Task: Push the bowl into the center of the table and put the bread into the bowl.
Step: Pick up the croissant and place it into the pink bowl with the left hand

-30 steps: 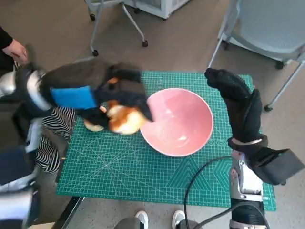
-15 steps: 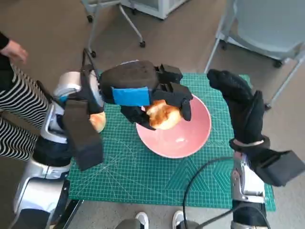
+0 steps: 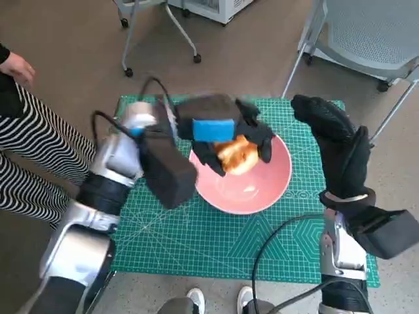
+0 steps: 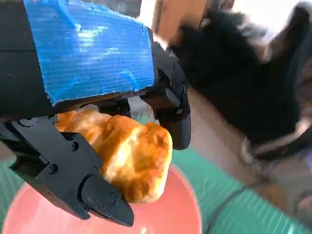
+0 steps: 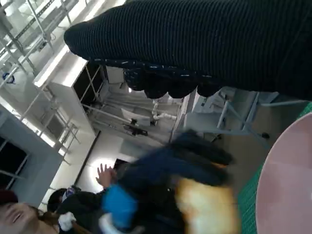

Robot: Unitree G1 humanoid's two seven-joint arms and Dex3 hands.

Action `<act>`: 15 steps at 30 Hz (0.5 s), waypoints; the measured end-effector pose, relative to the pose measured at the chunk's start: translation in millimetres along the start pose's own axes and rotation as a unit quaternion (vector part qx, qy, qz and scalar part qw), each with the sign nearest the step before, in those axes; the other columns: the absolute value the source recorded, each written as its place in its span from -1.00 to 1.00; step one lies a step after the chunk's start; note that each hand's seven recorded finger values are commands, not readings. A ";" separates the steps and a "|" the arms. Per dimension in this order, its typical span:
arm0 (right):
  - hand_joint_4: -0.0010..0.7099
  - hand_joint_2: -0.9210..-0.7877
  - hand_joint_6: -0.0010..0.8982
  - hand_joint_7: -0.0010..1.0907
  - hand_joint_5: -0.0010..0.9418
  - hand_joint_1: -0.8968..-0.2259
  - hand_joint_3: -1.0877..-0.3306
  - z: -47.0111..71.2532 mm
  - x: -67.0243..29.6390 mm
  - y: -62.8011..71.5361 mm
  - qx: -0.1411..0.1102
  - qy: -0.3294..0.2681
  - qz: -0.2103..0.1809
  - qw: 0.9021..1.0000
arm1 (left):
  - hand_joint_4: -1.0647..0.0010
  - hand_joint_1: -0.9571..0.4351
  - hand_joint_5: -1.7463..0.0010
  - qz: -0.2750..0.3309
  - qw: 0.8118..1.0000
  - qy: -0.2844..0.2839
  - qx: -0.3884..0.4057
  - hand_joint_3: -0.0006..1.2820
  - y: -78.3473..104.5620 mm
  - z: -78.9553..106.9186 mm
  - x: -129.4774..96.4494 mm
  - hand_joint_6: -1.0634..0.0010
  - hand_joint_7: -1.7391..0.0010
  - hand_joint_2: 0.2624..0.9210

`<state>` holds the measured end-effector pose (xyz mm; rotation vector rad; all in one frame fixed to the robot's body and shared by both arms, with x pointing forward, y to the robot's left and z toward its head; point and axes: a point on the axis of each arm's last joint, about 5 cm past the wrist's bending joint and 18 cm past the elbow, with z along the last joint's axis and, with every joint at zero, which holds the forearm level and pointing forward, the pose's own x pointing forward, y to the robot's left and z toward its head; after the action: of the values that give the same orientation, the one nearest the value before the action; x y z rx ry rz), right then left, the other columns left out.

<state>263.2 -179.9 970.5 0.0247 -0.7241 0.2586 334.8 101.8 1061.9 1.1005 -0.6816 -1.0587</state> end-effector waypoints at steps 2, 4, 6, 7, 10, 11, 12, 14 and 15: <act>-0.40 -1.00 -0.87 0.12 -0.97 -0.42 -0.04 0.5 -0.2 -0.3 -0.001 -0.001 -0.002 1.000 | 0.01 0.38 -0.65 -0.003 1.000 0.001 -0.003 -0.04 -4.6 -2.6 1.8 -0.05 -0.54 0.25; -0.40 -1.00 -0.87 0.11 -0.97 -0.42 -0.04 1.0 -0.2 -0.5 -0.001 -0.002 -0.003 1.000 | 0.04 0.38 -0.67 -0.003 1.000 0.001 -0.006 0.04 -8.3 -4.8 2.6 0.00 -0.60 0.20; -0.40 -1.00 -0.86 0.11 -0.97 -0.42 -0.04 1.6 -0.2 -0.7 -0.003 -0.004 -0.006 1.000 | 0.03 0.38 -0.67 -0.004 1.000 0.001 -0.008 0.09 -10.8 -6.6 2.8 -0.01 -0.61 0.13; -0.40 -1.00 -0.86 0.10 -0.97 -0.42 -0.04 1.8 -0.3 -0.8 -0.003 -0.004 -0.007 1.000 | 0.02 0.38 -0.67 -0.005 1.000 0.002 -0.009 0.12 -11.6 -7.6 3.0 -0.01 -0.62 0.10; -0.39 -1.00 -0.85 0.10 -0.98 -0.42 -0.04 2.2 -0.4 -1.0 -0.004 -0.005 -0.009 1.000 | 0.01 0.38 -0.66 -0.008 1.000 0.004 -0.010 0.14 -12.3 -9.1 3.5 -0.02 -0.62 0.06; -0.39 -1.00 -0.85 0.09 -0.98 -0.42 -0.04 2.2 -0.5 -1.0 -0.004 -0.005 -0.009 1.000 | 0.01 0.38 -0.66 -0.008 1.000 0.004 -0.010 0.15 -12.4 -9.3 3.7 -0.02 -0.62 0.06; -0.39 -1.00 -0.85 0.09 -0.98 -0.42 -0.04 2.2 -0.5 -1.0 -0.004 -0.005 -0.009 1.000 | 0.01 0.38 -0.66 -0.008 1.000 0.003 -0.010 0.15 -12.2 -9.4 4.0 -0.02 -0.62 0.05; -0.39 -1.00 -0.84 0.09 -0.98 -0.43 -0.03 2.3 -0.7 -1.0 -0.004 -0.004 -0.011 1.000 | 0.31 0.35 0.16 -0.009 1.000 0.003 -0.011 -0.24 -11.9 -9.4 4.7 0.26 0.00 0.13; -0.39 -1.00 -0.84 0.08 -0.98 -0.43 -0.03 2.4 -0.7 -1.0 -0.005 -0.005 -0.011 1.000 | 0.35 0.33 0.33 -0.013 1.000 0.006 -0.015 -0.35 -11.7 -9.6 5.4 0.30 0.14 0.17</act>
<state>261.4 -181.3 971.9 0.0254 -0.7340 0.2334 341.2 99.4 1047.3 1.0923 -0.6418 -1.0808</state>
